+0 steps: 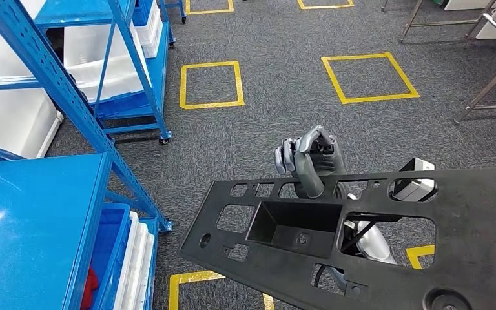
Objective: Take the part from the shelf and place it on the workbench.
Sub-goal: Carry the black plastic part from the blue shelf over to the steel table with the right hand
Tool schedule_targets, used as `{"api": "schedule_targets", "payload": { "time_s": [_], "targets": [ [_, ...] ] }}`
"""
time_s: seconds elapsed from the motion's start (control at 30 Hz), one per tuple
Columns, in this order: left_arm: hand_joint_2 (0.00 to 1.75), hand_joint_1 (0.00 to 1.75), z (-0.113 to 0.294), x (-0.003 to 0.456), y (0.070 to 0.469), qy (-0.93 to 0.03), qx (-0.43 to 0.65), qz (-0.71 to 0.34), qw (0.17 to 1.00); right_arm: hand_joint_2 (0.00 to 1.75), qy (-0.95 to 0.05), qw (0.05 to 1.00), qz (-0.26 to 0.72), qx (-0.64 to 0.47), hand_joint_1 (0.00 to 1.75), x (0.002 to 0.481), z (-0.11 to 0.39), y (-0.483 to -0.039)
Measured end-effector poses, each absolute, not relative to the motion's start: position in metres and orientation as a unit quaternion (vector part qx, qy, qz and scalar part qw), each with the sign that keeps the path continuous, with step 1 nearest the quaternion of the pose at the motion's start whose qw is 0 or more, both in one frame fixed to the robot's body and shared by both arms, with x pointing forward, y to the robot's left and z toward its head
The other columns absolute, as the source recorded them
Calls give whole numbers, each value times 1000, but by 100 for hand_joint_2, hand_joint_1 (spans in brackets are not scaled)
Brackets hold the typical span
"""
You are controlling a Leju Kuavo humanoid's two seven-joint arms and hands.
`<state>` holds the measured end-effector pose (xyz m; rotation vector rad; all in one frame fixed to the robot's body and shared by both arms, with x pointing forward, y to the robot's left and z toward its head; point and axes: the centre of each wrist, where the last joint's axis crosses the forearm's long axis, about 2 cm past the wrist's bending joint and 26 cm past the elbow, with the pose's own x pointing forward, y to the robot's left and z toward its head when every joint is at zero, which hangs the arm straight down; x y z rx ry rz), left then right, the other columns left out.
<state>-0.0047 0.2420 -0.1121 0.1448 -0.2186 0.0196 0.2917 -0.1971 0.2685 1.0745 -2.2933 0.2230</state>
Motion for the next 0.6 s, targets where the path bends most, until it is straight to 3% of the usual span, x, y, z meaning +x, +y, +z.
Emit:
{"api": "schedule_targets", "payload": {
  "time_s": [0.6],
  "targets": [
    [175, 0, -112, -8, 239, -105, 69, 10, 992, 175, -861, 304, 90, 399, 175, 289, 258, -197]
  ]
}}
